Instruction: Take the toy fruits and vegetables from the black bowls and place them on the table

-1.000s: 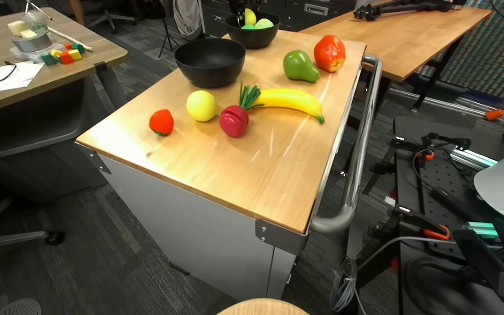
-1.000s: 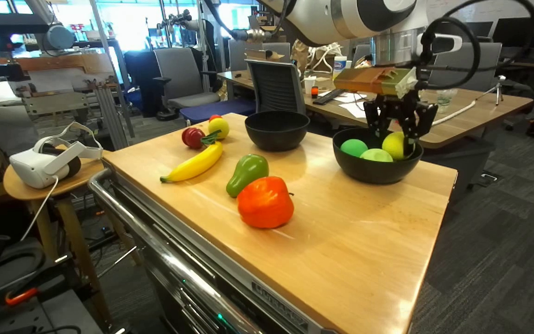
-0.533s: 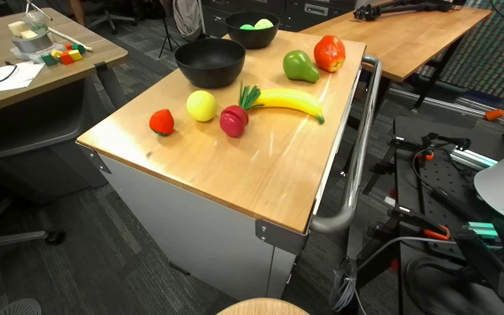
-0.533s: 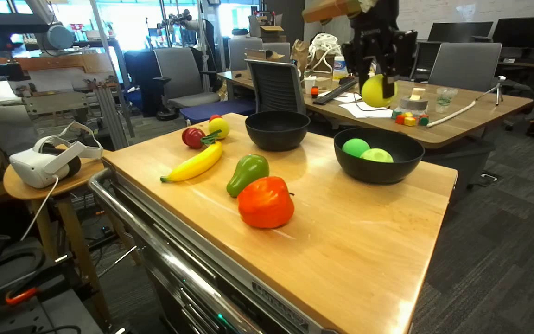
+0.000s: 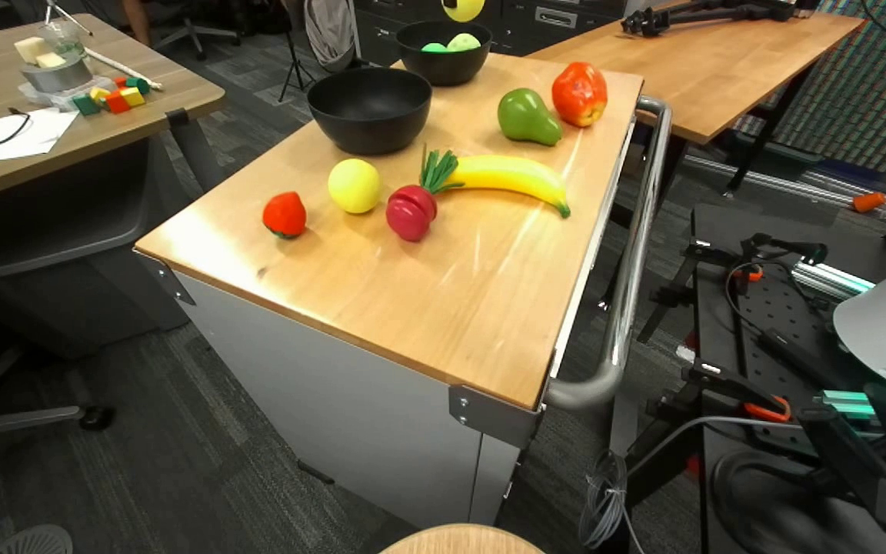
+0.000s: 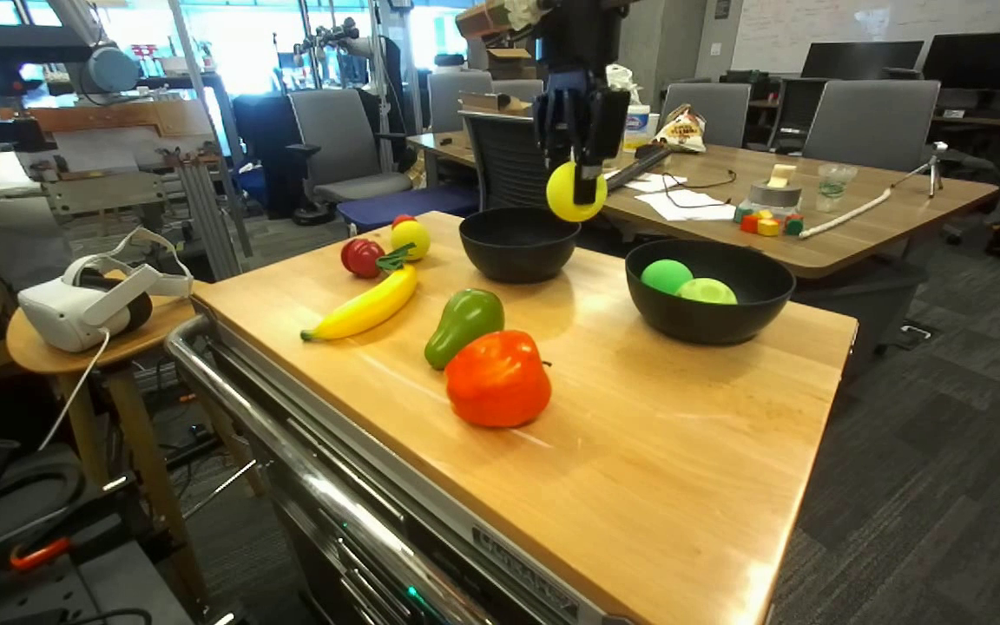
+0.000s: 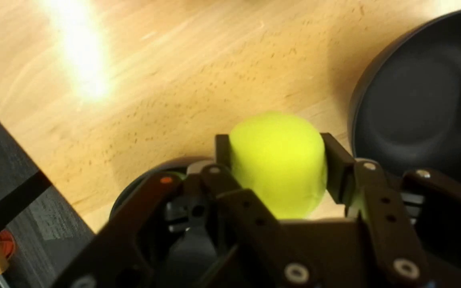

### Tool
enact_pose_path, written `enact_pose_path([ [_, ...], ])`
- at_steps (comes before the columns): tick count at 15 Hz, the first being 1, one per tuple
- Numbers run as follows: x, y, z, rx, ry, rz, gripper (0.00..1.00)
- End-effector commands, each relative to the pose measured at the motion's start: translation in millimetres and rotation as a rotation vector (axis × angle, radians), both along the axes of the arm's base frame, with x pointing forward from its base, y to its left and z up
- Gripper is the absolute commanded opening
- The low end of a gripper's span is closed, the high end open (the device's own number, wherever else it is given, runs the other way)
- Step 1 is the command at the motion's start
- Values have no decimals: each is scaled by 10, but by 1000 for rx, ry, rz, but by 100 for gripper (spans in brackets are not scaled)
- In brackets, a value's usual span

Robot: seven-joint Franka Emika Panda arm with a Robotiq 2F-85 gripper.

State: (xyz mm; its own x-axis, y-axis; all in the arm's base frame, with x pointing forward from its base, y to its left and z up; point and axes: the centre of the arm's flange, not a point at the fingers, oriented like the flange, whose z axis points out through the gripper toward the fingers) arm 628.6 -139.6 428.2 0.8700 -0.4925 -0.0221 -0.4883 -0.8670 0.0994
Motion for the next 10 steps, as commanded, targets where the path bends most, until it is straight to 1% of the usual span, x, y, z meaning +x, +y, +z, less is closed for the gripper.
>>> enact_pose_path([
  [1,-182,281,-172,48,19,-20,29],
  [3,-140,351,-383,17,4,-29,29],
  [4,-86,345,-534,7,-29,-35,29],
  [6,-33,348,-708,2,-56,-40,29],
  [10,-35,344,-956,-5,-63,-58,29],
])
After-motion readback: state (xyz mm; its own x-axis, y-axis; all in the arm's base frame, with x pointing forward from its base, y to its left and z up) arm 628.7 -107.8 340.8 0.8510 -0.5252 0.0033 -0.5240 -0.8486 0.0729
